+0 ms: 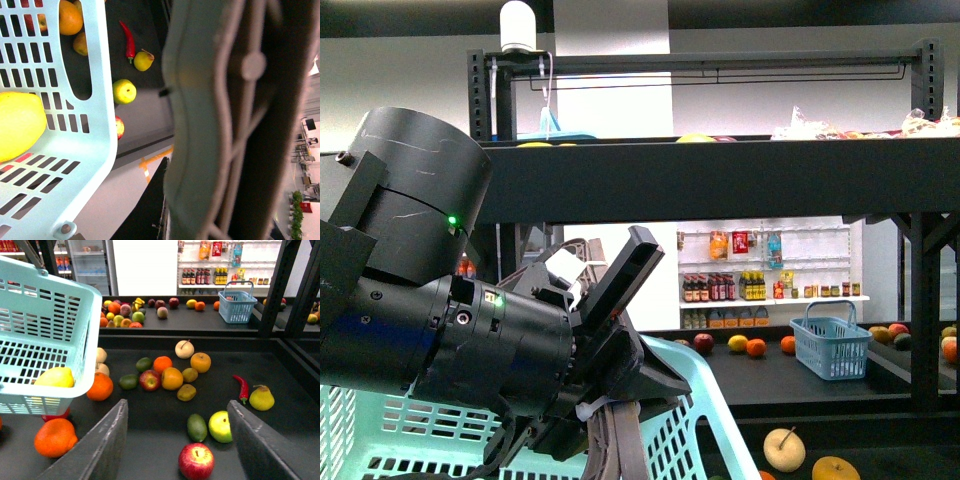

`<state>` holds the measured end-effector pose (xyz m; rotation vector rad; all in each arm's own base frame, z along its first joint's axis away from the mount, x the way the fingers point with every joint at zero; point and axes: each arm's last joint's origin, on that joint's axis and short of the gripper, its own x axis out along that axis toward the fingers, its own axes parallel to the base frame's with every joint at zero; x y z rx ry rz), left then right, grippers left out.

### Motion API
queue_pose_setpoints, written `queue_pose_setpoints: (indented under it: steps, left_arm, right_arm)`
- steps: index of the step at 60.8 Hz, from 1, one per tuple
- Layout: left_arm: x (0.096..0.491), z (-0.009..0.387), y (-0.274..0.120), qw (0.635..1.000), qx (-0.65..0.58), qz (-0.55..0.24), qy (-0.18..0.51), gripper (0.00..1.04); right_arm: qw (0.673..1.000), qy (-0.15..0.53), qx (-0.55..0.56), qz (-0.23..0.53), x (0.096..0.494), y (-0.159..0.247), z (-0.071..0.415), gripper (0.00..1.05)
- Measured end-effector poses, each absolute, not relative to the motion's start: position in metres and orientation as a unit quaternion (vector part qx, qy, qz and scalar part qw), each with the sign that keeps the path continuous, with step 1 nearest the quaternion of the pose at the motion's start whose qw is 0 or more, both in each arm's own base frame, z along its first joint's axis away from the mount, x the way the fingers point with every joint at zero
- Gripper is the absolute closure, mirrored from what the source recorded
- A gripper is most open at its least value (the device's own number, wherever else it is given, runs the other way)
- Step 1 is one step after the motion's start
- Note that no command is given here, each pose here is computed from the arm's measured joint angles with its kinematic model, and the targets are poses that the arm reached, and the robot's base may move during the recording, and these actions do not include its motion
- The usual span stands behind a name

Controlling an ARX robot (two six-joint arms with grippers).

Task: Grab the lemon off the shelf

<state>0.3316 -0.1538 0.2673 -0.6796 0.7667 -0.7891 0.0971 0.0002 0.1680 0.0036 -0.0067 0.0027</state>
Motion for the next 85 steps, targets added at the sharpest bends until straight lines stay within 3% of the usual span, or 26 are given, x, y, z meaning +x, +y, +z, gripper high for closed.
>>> queue_pose_setpoints:
  steps: [15, 29, 44, 56, 85]
  left_arm:
    - [0.332, 0.266, -0.153, 0.804, -0.324, -0.359, 0.347, 0.93]
    - [0.343, 0.271, -0.134, 0.83, -0.387, -0.291, 0.276, 0.93]
    - [0.368, 0.287, -0.039, 0.831, -0.529, -0.112, 0.132, 0.93]
    - [0.364, 0.301, 0.065, 0.782, -0.623, 0.006, -0.024, 0.94]
    - [0.379, 0.255, 0.136, 0.736, -0.676, 0.016, -0.031, 0.95]
  right_arm:
    - [1.0, -0.003, 0.002, 0.001, 0.097, 0.0, 0.168, 0.06]
    - [1.0, -0.004, 0.002, 0.001, 0.097, 0.0, 0.168, 0.07]
    - [1.0, -0.004, 0.002, 0.001, 0.097, 0.0, 0.168, 0.07]
    - [1.0, -0.004, 0.002, 0.001, 0.097, 0.0, 0.168, 0.07]
    - [1.0, -0.004, 0.002, 0.001, 0.097, 0.0, 0.168, 0.07]
